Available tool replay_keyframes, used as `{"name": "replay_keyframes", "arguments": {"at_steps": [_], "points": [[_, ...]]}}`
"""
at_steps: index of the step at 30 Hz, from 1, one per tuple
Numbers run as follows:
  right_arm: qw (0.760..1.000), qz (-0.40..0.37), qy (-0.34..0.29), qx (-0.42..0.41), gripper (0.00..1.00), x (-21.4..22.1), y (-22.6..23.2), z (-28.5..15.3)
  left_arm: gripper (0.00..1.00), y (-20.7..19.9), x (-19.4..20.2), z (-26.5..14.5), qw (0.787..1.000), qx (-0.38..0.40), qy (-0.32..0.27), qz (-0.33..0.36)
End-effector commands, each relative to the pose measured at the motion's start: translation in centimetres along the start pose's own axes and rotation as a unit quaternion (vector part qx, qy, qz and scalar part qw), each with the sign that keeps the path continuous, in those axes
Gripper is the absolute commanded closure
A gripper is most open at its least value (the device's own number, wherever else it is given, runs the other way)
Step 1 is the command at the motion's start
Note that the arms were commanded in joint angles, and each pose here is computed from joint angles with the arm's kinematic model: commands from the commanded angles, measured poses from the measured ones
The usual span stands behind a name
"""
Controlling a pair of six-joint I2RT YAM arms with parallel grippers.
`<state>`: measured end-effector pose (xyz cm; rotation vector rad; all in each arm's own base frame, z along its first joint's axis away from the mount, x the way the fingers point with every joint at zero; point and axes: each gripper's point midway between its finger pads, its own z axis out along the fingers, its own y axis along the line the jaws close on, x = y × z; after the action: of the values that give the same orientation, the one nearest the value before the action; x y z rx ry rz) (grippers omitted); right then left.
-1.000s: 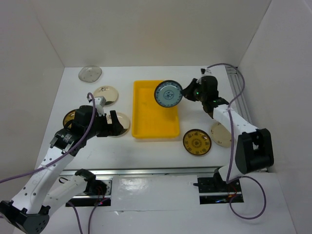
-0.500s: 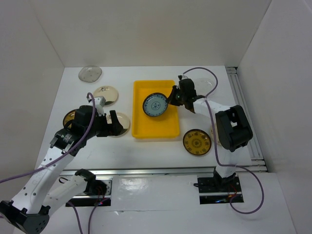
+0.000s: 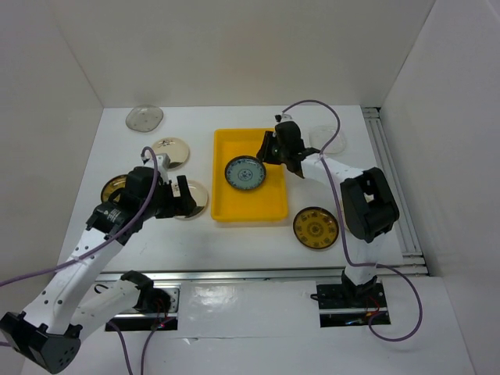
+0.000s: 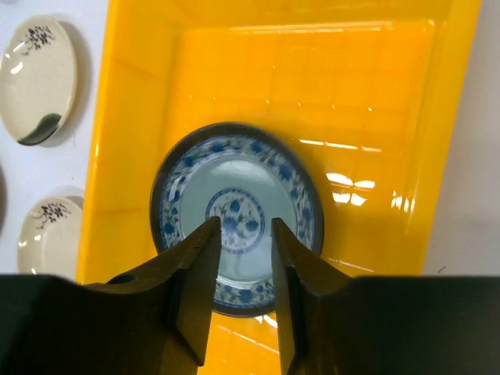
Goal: Place the plates into the plastic bin on the countertop
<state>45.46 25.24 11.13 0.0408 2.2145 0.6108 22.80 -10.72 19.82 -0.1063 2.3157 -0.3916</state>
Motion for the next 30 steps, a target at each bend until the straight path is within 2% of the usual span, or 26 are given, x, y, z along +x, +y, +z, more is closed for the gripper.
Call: {"name": "replay_keyframes", "arguments": {"at_steps": [1,4,5,7,8,9,11,13,15,17,18,20,21,26,30], "points": [[0.999,-0.021,-0.025,0.007,0.59,-1.9,1.5,-0.2,0.0,0.3,-1.1,-0.2,1.0,-0.013,-0.019,-0.014],[0.999,-0.033,-0.041,-0.005,0.39,-3.0,3.4,-1.5,0.0,0.8,-1.1,-0.4,0.999,-0.034,-0.015,-0.028],[0.998,-0.04,-0.046,-0.012,0.37,-3.5,4.3,-2.0,0.0,1.6,-1.0,-0.3,0.998,-0.058,-0.014,-0.032],[0.996,-0.059,-0.067,-0.028,0.11,-4.7,6.6,-4.0,0.0,2.1,-0.8,-0.3,0.994,-0.085,-0.005,-0.07],[0.994,-0.067,-0.08,-0.042,0.08,-5.5,8.0,-5.0,0.0,2.3,-0.3,-0.4,0.992,-0.092,0.004,-0.084],[0.992,-0.075,-0.092,-0.048,0.0,-6.1,8.9,-5.9,0.0,2.2,-0.2,-0.2,0.991,-0.095,0.008,-0.099],[0.986,-0.086,-0.118,-0.084,0.0,-7.3,12.1,-9.2,0.0,2.6,1.4,0.9,0.983,-0.108,0.02,-0.147],[0.979,-0.098,-0.134,-0.12,0.0,-7.2,14.4,-12.4,0.0,3.3,1.4,2.1,0.974,-0.126,-0.004,-0.187],[0.977,-0.106,-0.121,-0.143,0.0,-5.1,14.9,-13.8,0.0,4.8,3.2,3.8,0.967,-0.155,-0.003,-0.203],[0.966,-0.114,-0.128,-0.194,0.0,-4.2,17.0,-16.8,0.0,5.1,2.6,5.5,0.962,-0.151,-0.032,-0.225],[0.967,-0.118,-0.116,-0.195,0.0,-2.6,16.6,-17.0,0.0,6.1,4.2,6.7,0.96,-0.167,-0.019,-0.225],[0.96,-0.124,-0.119,-0.222,0.0,-1.6,17.9,-19.3,0.01,6.4,3.9,8.0,0.954,-0.159,-0.038,-0.252],[0.959,-0.131,-0.119,-0.222,0.0,-1.2,17.9,-19.9,0.01,7.0,5.1,8.5,0.952,-0.166,-0.029,-0.256],[0.954,-0.142,-0.115,-0.237,0.0,0.7,17.6,-23.2,0.03,10.0,5.9,10.9,0.936,-0.203,-0.049,-0.282],[0.954,-0.15,-0.125,-0.228,0.0,1.7,16.1,-24.5,0.04,10.5,5.5,13.3,0.942,-0.178,-0.062,-0.278]]}}
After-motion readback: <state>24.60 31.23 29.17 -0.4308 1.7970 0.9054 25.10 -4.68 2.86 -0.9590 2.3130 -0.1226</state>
